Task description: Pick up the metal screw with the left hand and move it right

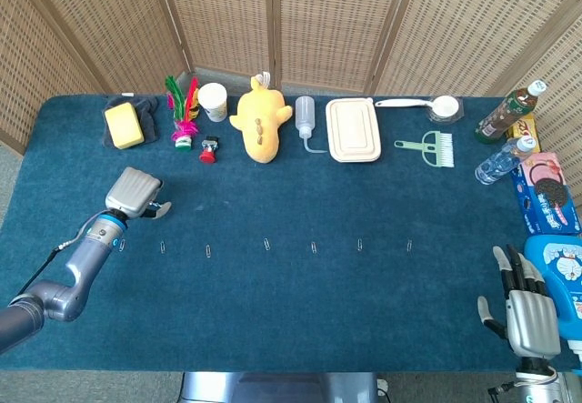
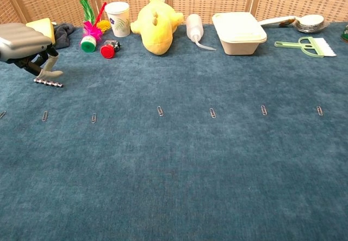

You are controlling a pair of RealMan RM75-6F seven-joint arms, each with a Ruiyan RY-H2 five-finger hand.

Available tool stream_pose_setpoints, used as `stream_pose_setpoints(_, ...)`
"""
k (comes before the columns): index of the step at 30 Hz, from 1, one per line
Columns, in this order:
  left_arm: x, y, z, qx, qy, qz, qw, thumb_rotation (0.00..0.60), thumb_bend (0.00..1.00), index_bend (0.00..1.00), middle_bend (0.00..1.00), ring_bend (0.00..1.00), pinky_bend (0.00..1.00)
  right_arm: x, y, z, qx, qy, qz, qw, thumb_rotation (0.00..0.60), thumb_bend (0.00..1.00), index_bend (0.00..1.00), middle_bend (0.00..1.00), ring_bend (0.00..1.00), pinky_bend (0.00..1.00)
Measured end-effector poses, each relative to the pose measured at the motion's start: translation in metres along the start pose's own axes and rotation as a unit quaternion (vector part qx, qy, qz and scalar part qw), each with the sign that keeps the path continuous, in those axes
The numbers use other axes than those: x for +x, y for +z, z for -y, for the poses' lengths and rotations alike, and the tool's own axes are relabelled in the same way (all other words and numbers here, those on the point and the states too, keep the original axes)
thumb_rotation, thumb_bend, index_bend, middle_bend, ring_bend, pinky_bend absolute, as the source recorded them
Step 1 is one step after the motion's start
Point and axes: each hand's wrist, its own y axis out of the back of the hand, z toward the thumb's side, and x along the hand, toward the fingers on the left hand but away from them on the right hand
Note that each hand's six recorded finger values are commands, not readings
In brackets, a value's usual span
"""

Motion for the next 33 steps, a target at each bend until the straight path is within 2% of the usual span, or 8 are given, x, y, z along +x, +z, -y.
stream_pose_setpoints(2, 0.001, 0.001, 0.001, 0.002, 0.001, 0.000, 1.0000, 0.261, 0.62, 0.56, 0.70, 0.65, 0.70, 0.000, 0.000, 0.000, 0.000, 0.000, 0.001, 1.0000, 0.600, 0.44, 0.01, 0.05, 0.08, 0.13)
stream_pose_setpoints(7, 0.003, 0.005, 0.000, 0.004, 0.007, 0.002, 1.0000, 0.385, 0.62, 0.57, 0.70, 0.65, 0.70, 0.002, -0.002, -0.001, 0.001, -0.001, 0.005, 1.0000, 0.600, 0.44, 0.01, 0.05, 0.08, 0.13)
stream_pose_setpoints(13, 0.006, 0.009, -0.002, -0.006, 0.013, 0.005, 0.9999, 0.460, 0.62, 0.57, 0.70, 0.65, 0.70, 0.003, -0.003, -0.003, 0.002, -0.005, 0.006, 1.0000, 0.600, 0.44, 0.01, 0.05, 0.08, 0.13)
stream_pose_setpoints(21, 0.006, 0.010, -0.003, -0.011, 0.016, 0.007, 0.9998, 0.448, 0.60, 0.56, 0.69, 0.65, 0.70, 0.005, -0.003, -0.003, 0.001, -0.004, 0.007, 1.0000, 0.600, 0.44, 0.01, 0.05, 0.08, 0.13)
stream_pose_setpoints(23, 0.005, 0.011, -0.001, -0.011, 0.013, 0.009, 0.9998, 0.411, 0.58, 0.55, 0.69, 0.65, 0.70, 0.005, -0.003, -0.003, 0.001, -0.004, 0.007, 1.0000, 0.600, 0.44, 0.01, 0.05, 0.08, 0.13)
stream_pose_setpoints(25, 0.005, 0.010, 0.000, -0.011, 0.010, 0.010, 0.9998, 0.344, 0.57, 0.53, 0.69, 0.65, 0.70, 0.005, -0.003, -0.004, 0.001, -0.005, 0.007, 1.0000, 0.600, 0.44, 0.01, 0.05, 0.08, 0.13)
stream_pose_setpoints(27, 0.005, 0.010, 0.000, -0.013, 0.007, 0.011, 0.9998, 0.313, 0.56, 0.53, 0.69, 0.65, 0.70, 0.005, -0.004, -0.004, 0.001, -0.005, 0.007, 1.0000, 0.600, 0.44, 0.01, 0.05, 0.08, 0.13)
stream_pose_setpoints(33, 0.003, 0.008, 0.001, -0.014, -0.001, 0.015, 0.9998, 0.340, 0.56, 0.54, 0.69, 0.65, 0.70, 0.006, -0.004, -0.005, 0.000, -0.006, 0.008, 0.9999, 0.600, 0.44, 0.01, 0.05, 0.08, 0.13)
